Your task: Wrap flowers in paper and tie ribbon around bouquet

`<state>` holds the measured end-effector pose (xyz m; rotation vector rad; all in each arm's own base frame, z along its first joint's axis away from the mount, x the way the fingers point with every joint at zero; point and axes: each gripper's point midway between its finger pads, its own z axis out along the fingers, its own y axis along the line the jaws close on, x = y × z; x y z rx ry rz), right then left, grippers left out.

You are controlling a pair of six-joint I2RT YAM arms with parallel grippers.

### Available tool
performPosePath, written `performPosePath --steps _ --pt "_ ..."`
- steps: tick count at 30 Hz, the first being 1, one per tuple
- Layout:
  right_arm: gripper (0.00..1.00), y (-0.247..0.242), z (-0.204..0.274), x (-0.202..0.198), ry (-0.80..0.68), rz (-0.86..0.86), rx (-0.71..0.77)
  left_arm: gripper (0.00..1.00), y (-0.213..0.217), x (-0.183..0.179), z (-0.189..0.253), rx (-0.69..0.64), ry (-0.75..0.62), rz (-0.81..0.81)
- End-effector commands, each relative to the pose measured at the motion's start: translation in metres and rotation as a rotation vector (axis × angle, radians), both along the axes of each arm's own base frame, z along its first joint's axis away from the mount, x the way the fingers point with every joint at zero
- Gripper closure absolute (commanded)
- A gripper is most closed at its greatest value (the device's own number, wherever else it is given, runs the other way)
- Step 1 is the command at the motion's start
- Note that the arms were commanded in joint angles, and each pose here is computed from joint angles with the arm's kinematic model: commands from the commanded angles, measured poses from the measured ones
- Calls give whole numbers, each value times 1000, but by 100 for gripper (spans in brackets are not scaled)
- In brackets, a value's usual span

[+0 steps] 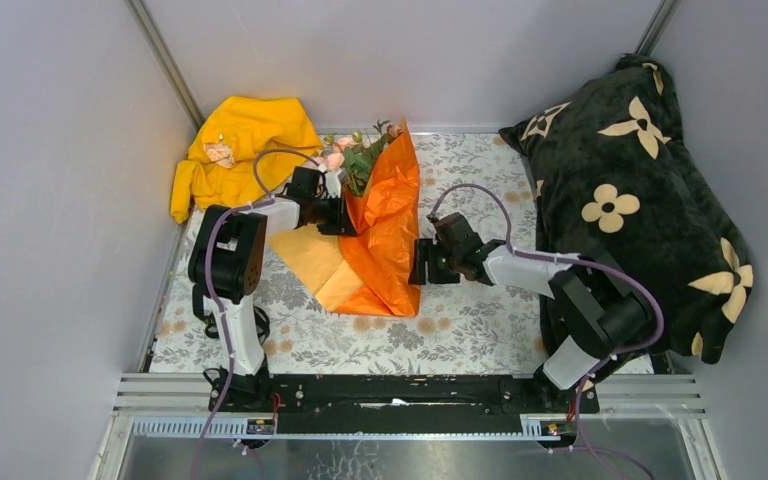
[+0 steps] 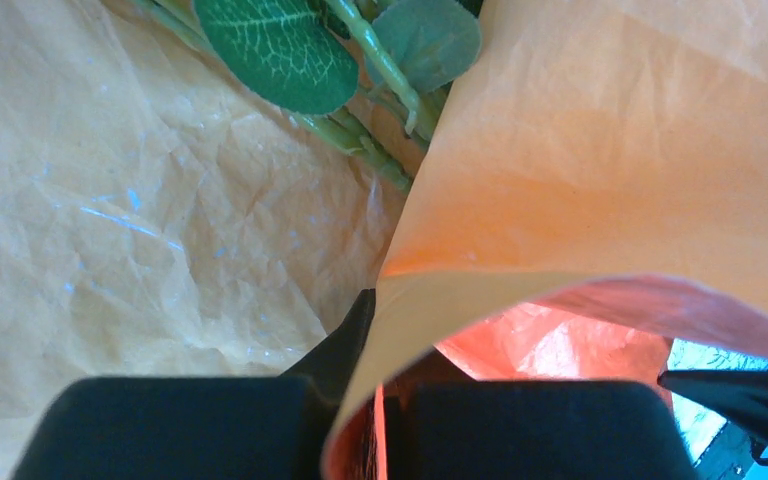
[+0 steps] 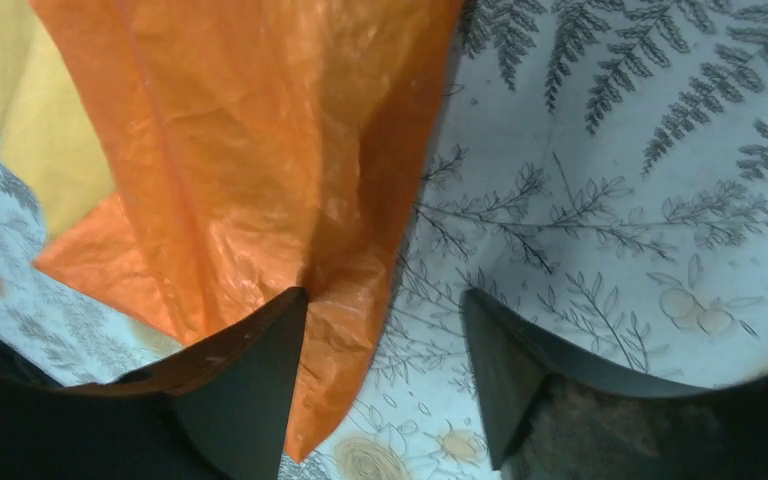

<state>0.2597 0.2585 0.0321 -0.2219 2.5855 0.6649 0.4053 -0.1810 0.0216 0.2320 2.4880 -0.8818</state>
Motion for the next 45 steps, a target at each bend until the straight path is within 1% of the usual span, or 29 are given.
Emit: performPosePath --steps 1,2,4,6,8,10,11,13,16,21,24,26,28,31,32,33,34,35,36,38,40,42,43,44,45 --pt "41 28 0 17 45 35 145 92 3 -2 -2 -14 23 -5" --pt "51 31 -5 16 73 45 159 92 4 -1 0 -17 21 -3" --pt "66 34 -12 11 112 50 199 92 5 0 3 -30 19 -4" --pt "80 32 -13 11 120 28 230 90 6 3 11 -41 9 -8" --pt "91 26 -12 9 122 0 244 89 9 10 21 -44 -15 -3" --pt "99 21 -12 3 126 -10 254 88 15 18 32 -49 -40 12" --pt "100 20 -12 0 132 -9 255 89 18 22 37 -56 -49 20" --pt "100 16 -13 -6 139 -11 251 89 20 23 46 -79 -57 24" --pt "100 8 -13 -15 135 -20 241 88 20 17 44 -96 -42 20" --pt "100 -6 -12 -34 145 -43 230 90 13 -3 16 -142 89 11" --pt "100 -18 -16 -55 188 -68 228 92 9 -15 8 -175 146 0" --pt "100 -26 -18 -70 212 -91 234 94 10 -23 4 -171 155 -10" --pt "100 -33 -22 -84 239 -117 243 100 13 -31 -6 -144 163 -14" --pt "100 -36 -20 -95 251 -108 260 100 14 -41 -17 -140 183 -32" --pt "98 -34 -16 -96 250 -87 268 100 13 -45 -20 -144 194 -39" --pt "90 -33 -13 -96 251 -65 267 100 12 -48 -21 -148 201 -46" --pt "80 -31 -9 -95 250 -42 260 100 11 -50 -23 -148 206 -51" --pt "65 -31 -5 -92 248 -29 241 100 12 -51 -24 -144 204 -54" --pt "55 -34 -3 -88 239 -26 201 100 13 -51 -25 -135 197 -53" --pt "45 -44 6 -75 193 -34 111 100 17 -49 -25 -103 169 -48" --pt "42 -52 22 -57 109 -43 36 100 20 -45 -23 -84 133 -46" --pt "43 -56 42 -36 26 -49 -22 100 22 -43 -23 -72 113 -41" --pt "48 -50 55 -28 -3 -29 -17 100 23 -42 -24 -63 107 -38" --pt "60 -42 60 -25 -19 0 -15 100 23 -41 -24 -58 106 -34" --pt "67 -29 63 -28 -33 48 -5 100 23 -42 -25 -58 111 -34"
